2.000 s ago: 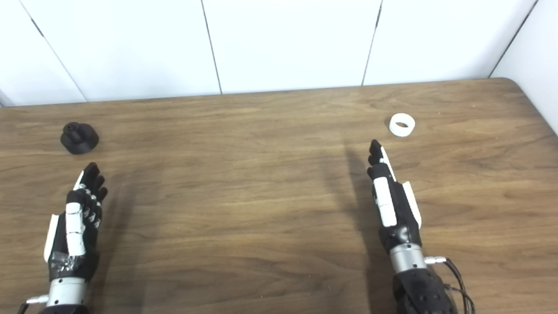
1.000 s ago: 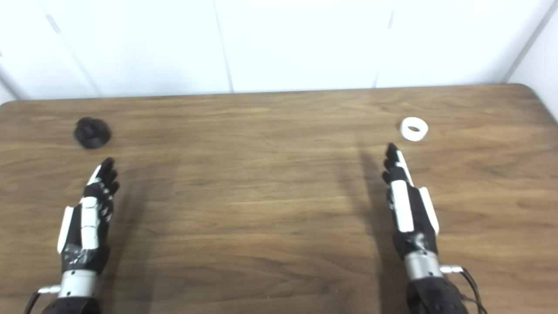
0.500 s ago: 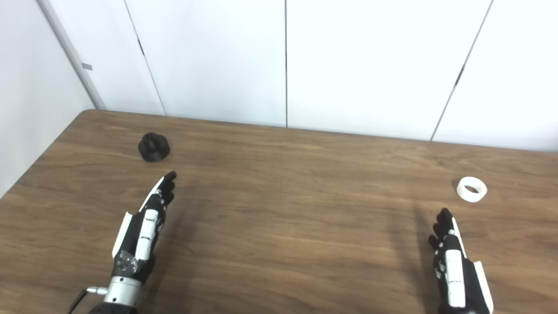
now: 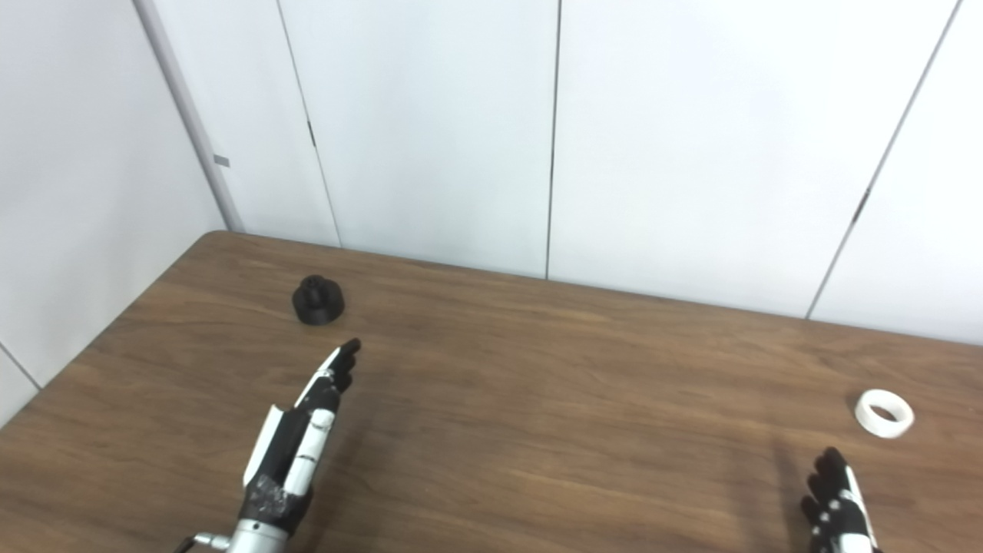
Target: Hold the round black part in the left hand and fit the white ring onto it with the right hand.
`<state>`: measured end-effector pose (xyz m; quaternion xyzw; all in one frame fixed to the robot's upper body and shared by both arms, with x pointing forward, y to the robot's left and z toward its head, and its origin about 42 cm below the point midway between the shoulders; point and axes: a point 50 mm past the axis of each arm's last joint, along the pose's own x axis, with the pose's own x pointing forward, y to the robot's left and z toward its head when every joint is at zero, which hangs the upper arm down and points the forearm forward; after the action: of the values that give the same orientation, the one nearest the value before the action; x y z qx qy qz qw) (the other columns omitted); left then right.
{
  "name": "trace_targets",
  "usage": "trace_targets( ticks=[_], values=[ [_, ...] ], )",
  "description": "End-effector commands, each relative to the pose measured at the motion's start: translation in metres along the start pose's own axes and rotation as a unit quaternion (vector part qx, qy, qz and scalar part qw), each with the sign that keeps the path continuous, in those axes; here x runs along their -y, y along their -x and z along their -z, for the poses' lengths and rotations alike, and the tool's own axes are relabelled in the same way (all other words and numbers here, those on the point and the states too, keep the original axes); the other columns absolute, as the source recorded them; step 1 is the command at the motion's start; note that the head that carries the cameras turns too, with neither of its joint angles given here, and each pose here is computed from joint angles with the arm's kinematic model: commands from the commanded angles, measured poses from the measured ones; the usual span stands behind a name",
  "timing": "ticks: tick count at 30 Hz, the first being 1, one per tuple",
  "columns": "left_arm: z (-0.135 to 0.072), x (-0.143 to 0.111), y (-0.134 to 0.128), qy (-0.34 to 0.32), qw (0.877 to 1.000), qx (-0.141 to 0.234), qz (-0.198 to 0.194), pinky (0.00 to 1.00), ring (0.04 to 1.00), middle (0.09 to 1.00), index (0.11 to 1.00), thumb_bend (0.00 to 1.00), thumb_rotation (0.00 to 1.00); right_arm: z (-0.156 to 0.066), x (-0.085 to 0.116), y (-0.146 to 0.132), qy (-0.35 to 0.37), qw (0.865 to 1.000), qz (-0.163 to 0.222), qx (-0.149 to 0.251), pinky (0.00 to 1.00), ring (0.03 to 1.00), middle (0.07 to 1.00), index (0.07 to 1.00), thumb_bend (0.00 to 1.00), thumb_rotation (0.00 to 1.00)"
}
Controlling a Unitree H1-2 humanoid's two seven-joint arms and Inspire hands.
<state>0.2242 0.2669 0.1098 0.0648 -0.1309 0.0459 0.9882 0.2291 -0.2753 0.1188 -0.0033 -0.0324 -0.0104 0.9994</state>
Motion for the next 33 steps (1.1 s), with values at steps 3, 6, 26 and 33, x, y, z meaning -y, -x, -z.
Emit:
trace_targets(
  ticks=[3, 6, 26, 33],
  values=[
    [0.028, 0.025, 0.023, 0.022, 0.998, -0.052, -0.001, 1.0, 1.0, 1.0, 0.965, 0.45, 0.91, -0.003, 0.0, -0.002, 0.002, 1.0, 0.015, 0.016, 1.0, 0.985, 0.962, 0.949, 0.62, 1.0],
    [0.028, 0.025, 0.023, 0.022, 0.998, -0.051, -0.001, 1.0, 1.0, 1.0, 0.968, 0.45, 0.91, -0.004, 0.0, -0.001, 0.006, 1.0, 0.015, 0.011, 1.0, 0.978, 0.957, 0.945, 0.63, 1.0],
    [-0.031, -0.017, -0.006, -0.115, 0.992, -0.029, -0.05, 0.99, 0.983, 0.965, 0.944, 0.85, 0.31, -0.007, -0.009, 0.0, -0.005, 1.0, 0.016, 0.017, 1.0, 0.999, 0.967, 0.956, 0.68, 1.0],
    [-0.054, -0.037, -0.029, -0.186, 0.98, -0.02, -0.067, 0.88, 0.928, 0.938, 0.933, 0.92, 0.32, -0.01, -0.009, 0.0, -0.001, 1.0, 0.002, 0.016, 1.0, 1.0, 0.968, 0.958, 0.69, 1.0]
  ],
)
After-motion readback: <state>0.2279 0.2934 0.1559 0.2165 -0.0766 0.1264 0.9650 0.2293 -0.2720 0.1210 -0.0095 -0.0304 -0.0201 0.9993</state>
